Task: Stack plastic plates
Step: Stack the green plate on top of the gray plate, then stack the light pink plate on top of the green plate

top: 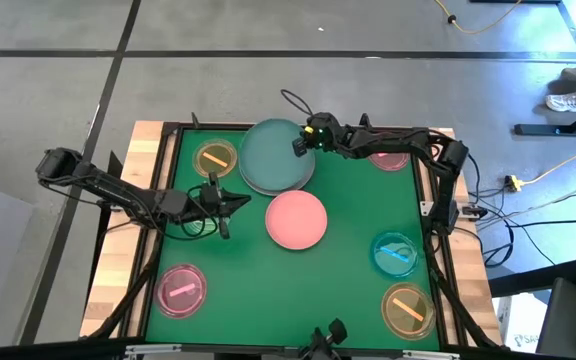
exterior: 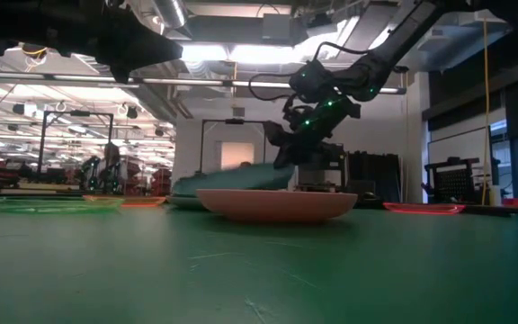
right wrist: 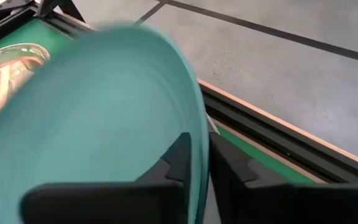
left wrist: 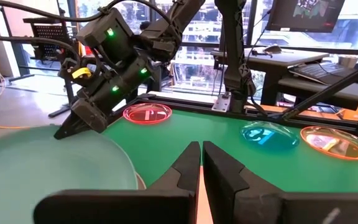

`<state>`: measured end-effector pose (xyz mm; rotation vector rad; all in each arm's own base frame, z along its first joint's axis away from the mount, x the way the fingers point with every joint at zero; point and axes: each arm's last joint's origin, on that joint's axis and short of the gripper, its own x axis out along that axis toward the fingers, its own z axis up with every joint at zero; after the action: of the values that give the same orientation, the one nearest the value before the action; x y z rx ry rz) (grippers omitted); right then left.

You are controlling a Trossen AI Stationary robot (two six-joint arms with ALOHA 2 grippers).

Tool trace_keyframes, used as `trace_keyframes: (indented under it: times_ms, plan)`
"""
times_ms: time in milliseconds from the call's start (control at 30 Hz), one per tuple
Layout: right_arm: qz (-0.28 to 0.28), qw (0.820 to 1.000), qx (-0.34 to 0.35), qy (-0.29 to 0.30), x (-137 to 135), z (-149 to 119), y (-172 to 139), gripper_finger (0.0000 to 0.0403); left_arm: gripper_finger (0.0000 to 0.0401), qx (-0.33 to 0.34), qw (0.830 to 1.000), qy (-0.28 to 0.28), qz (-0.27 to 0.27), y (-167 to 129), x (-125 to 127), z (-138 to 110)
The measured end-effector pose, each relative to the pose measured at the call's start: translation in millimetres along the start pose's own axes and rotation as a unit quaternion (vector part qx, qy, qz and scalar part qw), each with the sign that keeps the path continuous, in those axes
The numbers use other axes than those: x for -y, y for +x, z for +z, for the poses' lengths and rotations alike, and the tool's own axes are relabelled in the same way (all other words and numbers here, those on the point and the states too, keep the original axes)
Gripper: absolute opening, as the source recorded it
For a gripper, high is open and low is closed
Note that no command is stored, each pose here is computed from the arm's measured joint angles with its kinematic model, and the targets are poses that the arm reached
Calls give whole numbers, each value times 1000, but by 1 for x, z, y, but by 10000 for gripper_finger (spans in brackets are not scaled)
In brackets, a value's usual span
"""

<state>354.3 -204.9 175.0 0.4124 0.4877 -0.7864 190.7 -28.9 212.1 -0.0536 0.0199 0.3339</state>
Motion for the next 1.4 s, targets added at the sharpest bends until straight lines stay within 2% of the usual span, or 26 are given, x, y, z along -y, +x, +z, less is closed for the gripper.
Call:
trace_keyframes:
  times_ms: [167, 300, 467, 600, 700, 933, 1167, 1400]
  plan:
    - [2, 1000, -7, -17, 0, -1, 0, 108, 11, -1, 1000, 1, 0, 0, 0, 0]
    - [27, 998, -15, -51, -1, 3, -6, 134, 11, -1, 1000, 1, 0, 0, 0, 0]
    - [70, 993, -31, -87, -8, 18, -39, 143, 11, -1, 1000, 1, 0, 0, 0, 0]
    - [87, 981, -82, -154, -22, 15, -73, 143, 11, -3, 1000, 1, 0, 0, 0, -1]
    - [101, 968, -126, -192, -38, 1, -92, 143, 11, -3, 1000, 1, 0, 0, 0, -1]
    - [108, 939, -195, -262, -70, -57, -113, 143, 11, -3, 1000, -1, -3, 0, 0, -1]
    - [76, 939, -223, -249, -74, -102, -121, 143, 11, -3, 1000, -2, -3, 0, 0, -1]
    - [89, 948, -229, -204, -74, -112, -121, 143, 11, -3, 1000, -2, -3, 0, 0, -1]
